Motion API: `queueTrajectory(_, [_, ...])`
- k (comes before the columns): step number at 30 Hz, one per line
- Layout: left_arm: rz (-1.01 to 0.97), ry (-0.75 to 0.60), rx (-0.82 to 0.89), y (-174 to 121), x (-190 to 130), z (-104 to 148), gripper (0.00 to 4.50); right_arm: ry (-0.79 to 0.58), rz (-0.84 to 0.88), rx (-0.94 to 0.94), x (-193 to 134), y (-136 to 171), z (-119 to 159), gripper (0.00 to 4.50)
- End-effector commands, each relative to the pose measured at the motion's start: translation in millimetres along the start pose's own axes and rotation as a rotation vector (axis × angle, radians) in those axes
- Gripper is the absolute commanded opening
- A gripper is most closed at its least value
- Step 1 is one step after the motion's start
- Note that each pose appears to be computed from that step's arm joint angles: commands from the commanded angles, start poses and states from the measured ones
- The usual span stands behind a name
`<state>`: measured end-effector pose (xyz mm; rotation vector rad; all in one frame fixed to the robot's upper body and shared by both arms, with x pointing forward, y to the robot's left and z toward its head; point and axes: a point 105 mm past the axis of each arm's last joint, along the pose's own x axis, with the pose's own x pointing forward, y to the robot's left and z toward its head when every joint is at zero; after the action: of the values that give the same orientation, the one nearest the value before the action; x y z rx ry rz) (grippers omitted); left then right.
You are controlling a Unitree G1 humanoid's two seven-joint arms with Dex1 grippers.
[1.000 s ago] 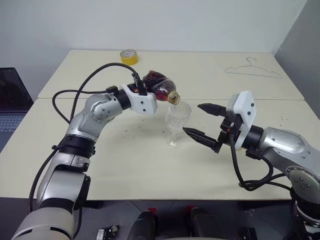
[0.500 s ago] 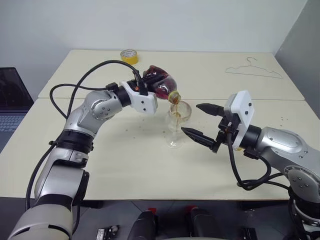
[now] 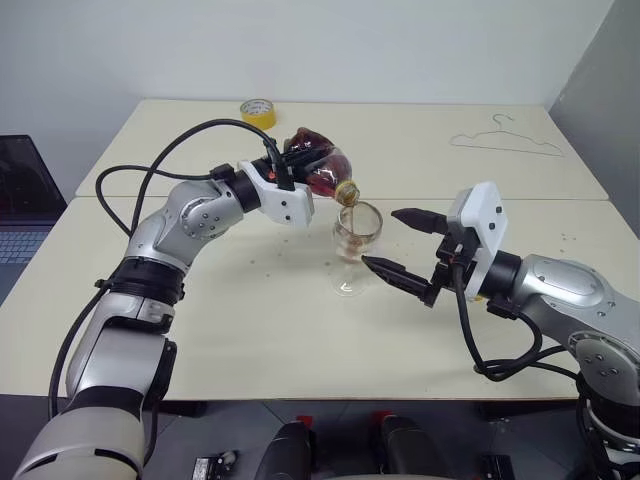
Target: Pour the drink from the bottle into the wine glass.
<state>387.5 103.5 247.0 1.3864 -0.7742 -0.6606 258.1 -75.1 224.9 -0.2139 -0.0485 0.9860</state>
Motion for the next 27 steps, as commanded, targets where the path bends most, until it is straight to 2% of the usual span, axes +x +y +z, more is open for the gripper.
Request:
queueTrajectory(1, [0.071,-0.025,0.050,24.6,0.9,4.6,0.64,-0.027,0.024,-0.037,-3.3,6.2,9.6,4.50])
queueTrajectory(27, [0.075,-0.027,0.046,24.3,2.2,4.7,0.64,-0.029,0.032,-0.043,-1.3,7.6,14.9,4.50])
